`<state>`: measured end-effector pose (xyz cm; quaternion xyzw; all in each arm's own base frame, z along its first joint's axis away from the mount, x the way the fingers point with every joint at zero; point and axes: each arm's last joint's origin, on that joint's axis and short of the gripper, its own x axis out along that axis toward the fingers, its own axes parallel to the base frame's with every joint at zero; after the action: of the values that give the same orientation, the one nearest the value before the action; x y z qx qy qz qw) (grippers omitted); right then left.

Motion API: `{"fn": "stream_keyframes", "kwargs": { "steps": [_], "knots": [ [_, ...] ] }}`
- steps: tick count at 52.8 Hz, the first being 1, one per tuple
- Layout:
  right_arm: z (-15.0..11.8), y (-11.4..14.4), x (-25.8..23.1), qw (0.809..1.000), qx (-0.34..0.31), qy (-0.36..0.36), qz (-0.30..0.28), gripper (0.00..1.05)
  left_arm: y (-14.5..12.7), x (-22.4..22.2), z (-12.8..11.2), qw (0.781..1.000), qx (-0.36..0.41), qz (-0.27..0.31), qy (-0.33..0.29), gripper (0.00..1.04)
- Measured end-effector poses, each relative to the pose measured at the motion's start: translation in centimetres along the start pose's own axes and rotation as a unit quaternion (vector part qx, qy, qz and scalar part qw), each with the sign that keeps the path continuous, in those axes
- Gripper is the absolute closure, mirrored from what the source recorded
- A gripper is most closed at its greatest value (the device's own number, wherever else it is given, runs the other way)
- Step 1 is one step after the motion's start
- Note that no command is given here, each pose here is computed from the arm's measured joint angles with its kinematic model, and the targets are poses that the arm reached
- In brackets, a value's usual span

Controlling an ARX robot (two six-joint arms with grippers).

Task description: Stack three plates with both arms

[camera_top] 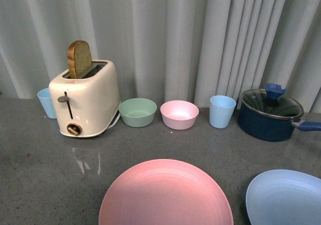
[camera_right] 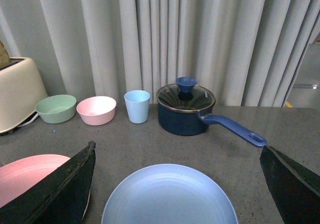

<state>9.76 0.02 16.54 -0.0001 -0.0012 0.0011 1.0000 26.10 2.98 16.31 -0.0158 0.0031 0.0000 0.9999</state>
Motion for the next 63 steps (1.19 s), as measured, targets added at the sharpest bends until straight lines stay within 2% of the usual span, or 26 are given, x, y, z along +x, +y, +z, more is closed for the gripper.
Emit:
{"fn": "stream_keyframes", "kwargs": {
  "steps": [15, 31, 63],
  "knots": [
    [0.0, 0.0, 0.0, 1.000, 0.000, 0.000, 0.000, 0.07, -1.4, -4.6, -0.2, 1.000, 0.006, 0.001, 0.003, 1.01],
    [0.0, 0.0, 0.0, 1.000, 0.000, 0.000, 0.000, 0.07, -2.9, -8.1, -0.3, 1.000, 0.012, 0.000, 0.005, 1.01],
    [0.0, 0.0, 0.0, 1.000, 0.000, 0.000, 0.000, 0.07, -3.0, -12.0, 0.6, 1.000, 0.012, 0.000, -0.010, 1.01]
  ]
}}
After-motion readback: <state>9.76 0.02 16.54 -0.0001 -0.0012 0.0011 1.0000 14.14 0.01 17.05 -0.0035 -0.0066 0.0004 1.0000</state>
